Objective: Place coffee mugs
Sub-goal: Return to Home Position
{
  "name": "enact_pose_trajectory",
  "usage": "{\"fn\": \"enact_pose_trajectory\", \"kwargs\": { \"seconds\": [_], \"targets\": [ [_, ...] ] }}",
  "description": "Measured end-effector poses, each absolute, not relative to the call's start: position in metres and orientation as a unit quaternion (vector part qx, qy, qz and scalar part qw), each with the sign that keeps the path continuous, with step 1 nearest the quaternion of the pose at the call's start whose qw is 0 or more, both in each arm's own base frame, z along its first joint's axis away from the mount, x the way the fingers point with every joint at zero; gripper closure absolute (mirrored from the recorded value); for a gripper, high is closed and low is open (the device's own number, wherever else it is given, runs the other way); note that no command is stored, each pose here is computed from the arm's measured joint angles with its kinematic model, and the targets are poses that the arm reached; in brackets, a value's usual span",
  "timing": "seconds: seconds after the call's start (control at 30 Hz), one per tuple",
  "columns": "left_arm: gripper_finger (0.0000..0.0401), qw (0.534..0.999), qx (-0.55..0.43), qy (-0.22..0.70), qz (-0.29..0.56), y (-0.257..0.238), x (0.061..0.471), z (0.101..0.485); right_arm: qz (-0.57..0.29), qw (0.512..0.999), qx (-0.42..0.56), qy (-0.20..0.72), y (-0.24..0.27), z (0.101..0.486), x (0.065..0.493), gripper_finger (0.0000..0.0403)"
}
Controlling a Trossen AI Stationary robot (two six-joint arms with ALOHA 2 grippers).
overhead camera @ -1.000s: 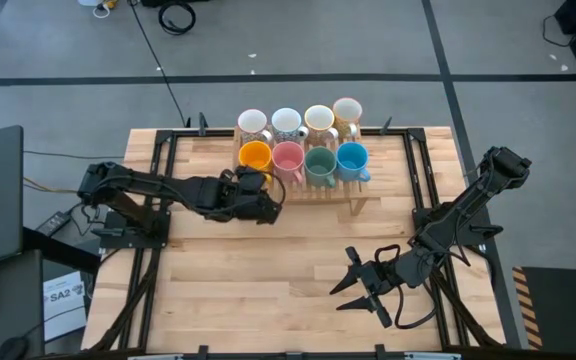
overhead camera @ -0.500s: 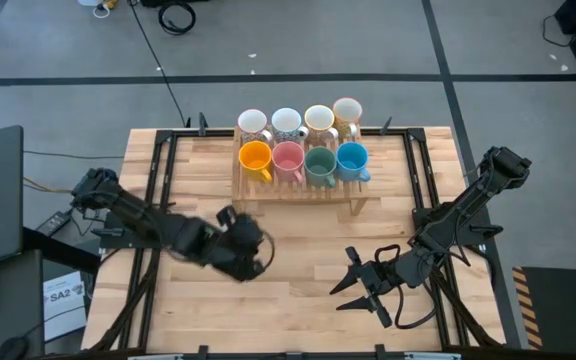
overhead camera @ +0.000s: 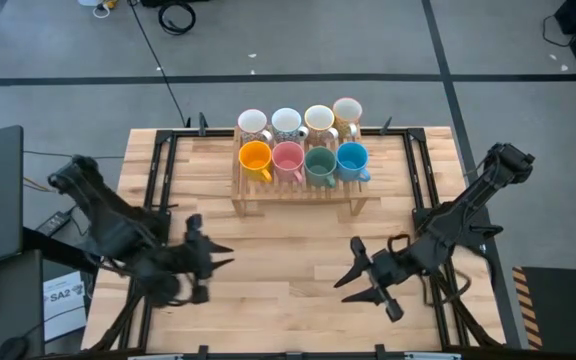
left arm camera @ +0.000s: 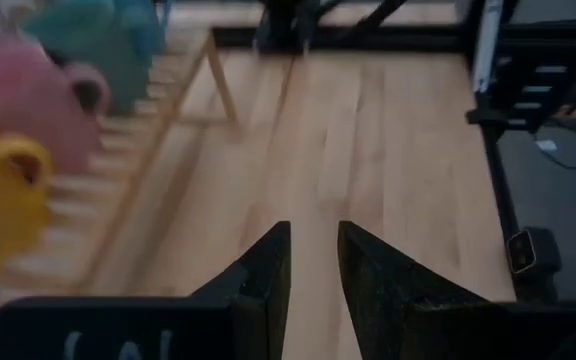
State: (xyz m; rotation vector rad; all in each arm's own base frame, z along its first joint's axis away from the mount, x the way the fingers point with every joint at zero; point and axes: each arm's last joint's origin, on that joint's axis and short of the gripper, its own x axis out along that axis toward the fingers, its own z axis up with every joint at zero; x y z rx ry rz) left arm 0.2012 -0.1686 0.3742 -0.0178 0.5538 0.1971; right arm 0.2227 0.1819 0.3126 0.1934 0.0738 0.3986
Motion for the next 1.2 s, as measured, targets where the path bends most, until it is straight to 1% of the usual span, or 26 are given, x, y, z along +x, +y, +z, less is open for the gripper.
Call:
{"fn": "enact_pose_trajectory", "kwargs": {
  "seconds": [0.23,0.4,0.47,0.57,0.7,0.83,1.03,1.2],
  "targets": [
    [0.0307,0.966,0.065,0.241,0.068,-0.147,0.15,0.401,0.191,0.979,0.067,0.003,0.158,0.339,0.204,0.0284],
    [0.0307,0.96,0.092,0.234,0.123,-0.123,0.121,0.403,0.181,0.983,0.03,0.005,0.138,0.35,0.189,0.0313],
    [0.0307,0.959,0.096,0.225,0.144,-0.116,0.114,0.395,0.191,0.981,0.014,0.007,0.131,0.353,0.185,0.0321],
    [0.0307,0.958,0.101,0.223,0.151,-0.107,0.108,0.377,0.203,0.979,-0.006,0.009,0.121,0.355,0.181,0.0328],
    [0.0307,0.957,0.103,0.225,0.154,-0.093,0.099,0.35,0.189,0.982,-0.019,0.01,0.107,0.358,0.181,0.0333],
    [0.0307,0.96,0.08,0.218,0.155,-0.079,0.09,0.326,0.173,0.984,-0.024,0.026,0.093,0.356,0.184,0.0337],
    [0.0307,0.97,0.006,0.216,0.115,-0.062,0.078,0.298,0.211,0.976,-0.037,0.031,0.078,0.355,0.19,0.0341],
    [0.0307,0.982,-0.004,0.173,0.072,-0.06,0.075,0.279,0.219,0.973,-0.042,0.05,0.065,0.351,0.187,0.0343]
  ]
}}
